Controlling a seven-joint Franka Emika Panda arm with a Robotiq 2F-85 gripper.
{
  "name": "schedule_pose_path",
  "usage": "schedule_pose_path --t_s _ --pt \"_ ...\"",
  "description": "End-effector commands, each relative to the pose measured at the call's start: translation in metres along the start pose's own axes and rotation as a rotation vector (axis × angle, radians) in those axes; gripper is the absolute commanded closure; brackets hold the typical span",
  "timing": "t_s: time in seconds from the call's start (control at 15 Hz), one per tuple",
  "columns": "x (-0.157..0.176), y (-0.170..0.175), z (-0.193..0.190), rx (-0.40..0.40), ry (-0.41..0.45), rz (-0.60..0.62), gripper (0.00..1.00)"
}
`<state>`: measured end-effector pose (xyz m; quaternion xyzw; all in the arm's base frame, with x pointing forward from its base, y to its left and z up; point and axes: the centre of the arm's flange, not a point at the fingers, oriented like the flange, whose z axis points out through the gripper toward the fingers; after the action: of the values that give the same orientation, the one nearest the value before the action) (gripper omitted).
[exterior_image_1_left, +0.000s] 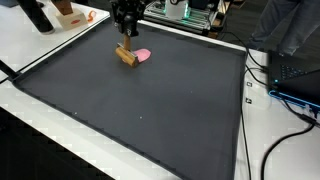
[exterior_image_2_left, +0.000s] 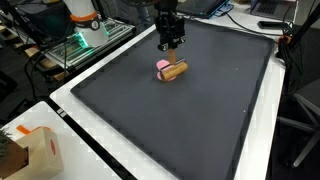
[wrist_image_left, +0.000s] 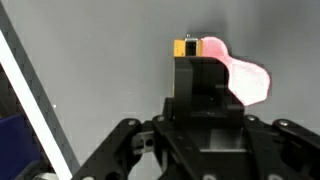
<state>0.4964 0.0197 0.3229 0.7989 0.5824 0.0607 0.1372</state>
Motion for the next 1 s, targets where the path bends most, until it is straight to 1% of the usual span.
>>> schedule_pose_path --t_s 0.0,0.2,0.33,0.47,0.6,0.87,0.93 --pt "-0.004 -0.003 -0.023 -0.048 0.013 0.036 0.76" --pt "-0.006 0.0 -0.045 -0.085 0.022 0.068 0.76" --pt "-0.007 0.004 -0.062 -0.107 0.02 0.122 0.76" --pt "-0.008 0.007 -0.079 -0.107 0.031 0.187 0.76" --pt "-0.013 0.012 -0.091 -0.08 0.039 0.281 0.76" --pt "-0.031 0.026 -0.103 0.046 0.037 0.487 0.76" --pt "-0.032 0.027 -0.104 0.051 0.035 0.513 0.76"
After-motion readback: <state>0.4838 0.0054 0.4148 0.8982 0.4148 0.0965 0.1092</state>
